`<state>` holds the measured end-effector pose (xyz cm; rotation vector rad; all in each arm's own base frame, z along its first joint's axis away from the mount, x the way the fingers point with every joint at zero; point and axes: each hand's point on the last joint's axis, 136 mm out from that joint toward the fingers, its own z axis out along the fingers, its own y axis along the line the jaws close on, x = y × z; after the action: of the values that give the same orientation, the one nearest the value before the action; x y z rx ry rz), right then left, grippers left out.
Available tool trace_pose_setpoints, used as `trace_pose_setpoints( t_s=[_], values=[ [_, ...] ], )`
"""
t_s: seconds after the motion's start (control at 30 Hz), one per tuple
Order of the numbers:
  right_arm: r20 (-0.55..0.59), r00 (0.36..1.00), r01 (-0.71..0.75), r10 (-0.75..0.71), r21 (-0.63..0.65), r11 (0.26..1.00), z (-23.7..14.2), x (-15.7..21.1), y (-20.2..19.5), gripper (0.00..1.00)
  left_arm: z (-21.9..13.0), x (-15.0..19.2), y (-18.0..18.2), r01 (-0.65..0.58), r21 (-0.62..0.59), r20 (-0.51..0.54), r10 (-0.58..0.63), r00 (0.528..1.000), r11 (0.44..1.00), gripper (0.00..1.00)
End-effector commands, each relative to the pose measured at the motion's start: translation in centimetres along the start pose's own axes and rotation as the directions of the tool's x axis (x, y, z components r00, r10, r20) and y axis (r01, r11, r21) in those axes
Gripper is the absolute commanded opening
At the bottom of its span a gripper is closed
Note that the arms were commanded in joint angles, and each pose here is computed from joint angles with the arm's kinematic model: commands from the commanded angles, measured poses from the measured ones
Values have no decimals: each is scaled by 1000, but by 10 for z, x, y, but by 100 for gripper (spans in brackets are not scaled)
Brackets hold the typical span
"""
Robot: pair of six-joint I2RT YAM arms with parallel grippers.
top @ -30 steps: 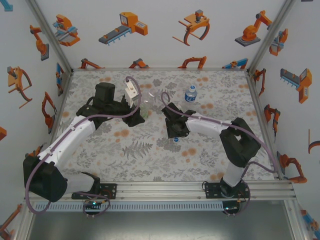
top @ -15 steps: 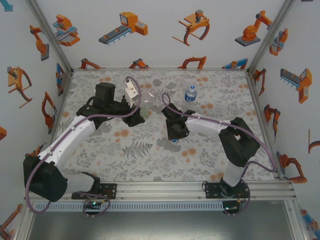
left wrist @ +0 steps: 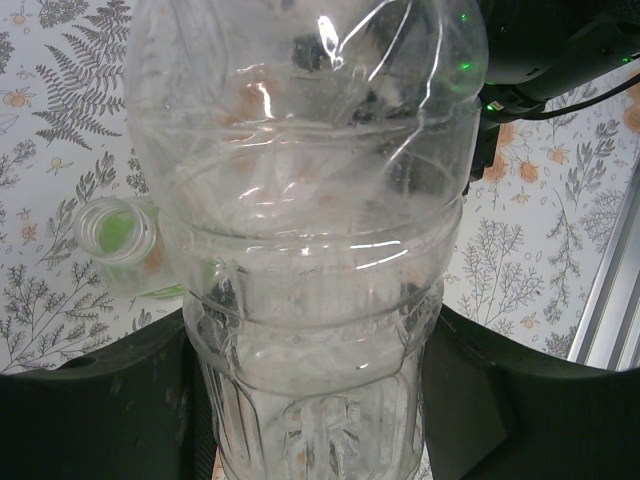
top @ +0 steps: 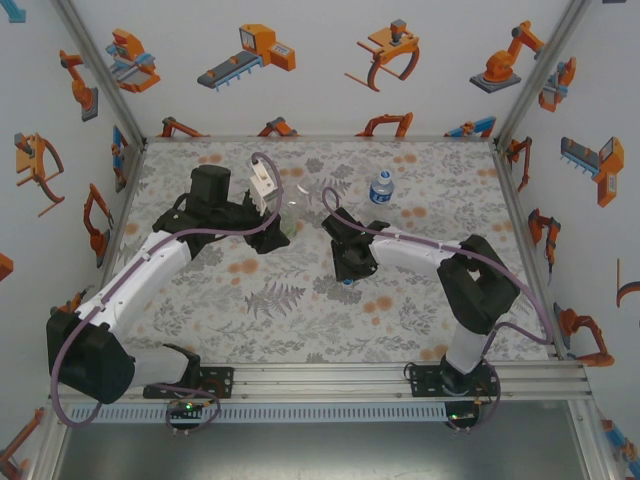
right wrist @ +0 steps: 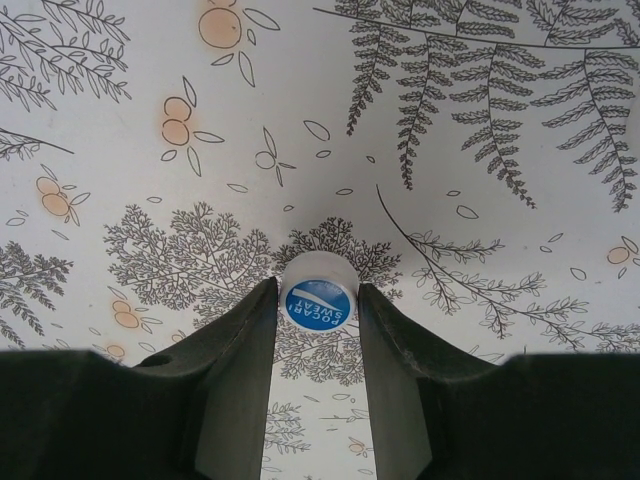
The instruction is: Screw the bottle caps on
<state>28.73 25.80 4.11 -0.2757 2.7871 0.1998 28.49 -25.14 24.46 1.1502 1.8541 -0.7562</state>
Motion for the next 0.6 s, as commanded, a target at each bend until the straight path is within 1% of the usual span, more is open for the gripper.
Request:
trace_pose_setpoints(
  t_s=[0.0,0.4,0.57],
  values=[
    [-30,1000,-3,3,11,1000,5,8,-1,39,-8,-15,0,-2,2,31,2,1000,1000,1],
    [-53,999,-1,2,9,1000,11,12,0,39,-8,-14,0,-2,-1,25,2,1000,1000,1],
    [-45,999,-3,3,9,1000,8,11,0,36,-7,-13,0,0,-1,24,0,1000,1000,1]
  ],
)
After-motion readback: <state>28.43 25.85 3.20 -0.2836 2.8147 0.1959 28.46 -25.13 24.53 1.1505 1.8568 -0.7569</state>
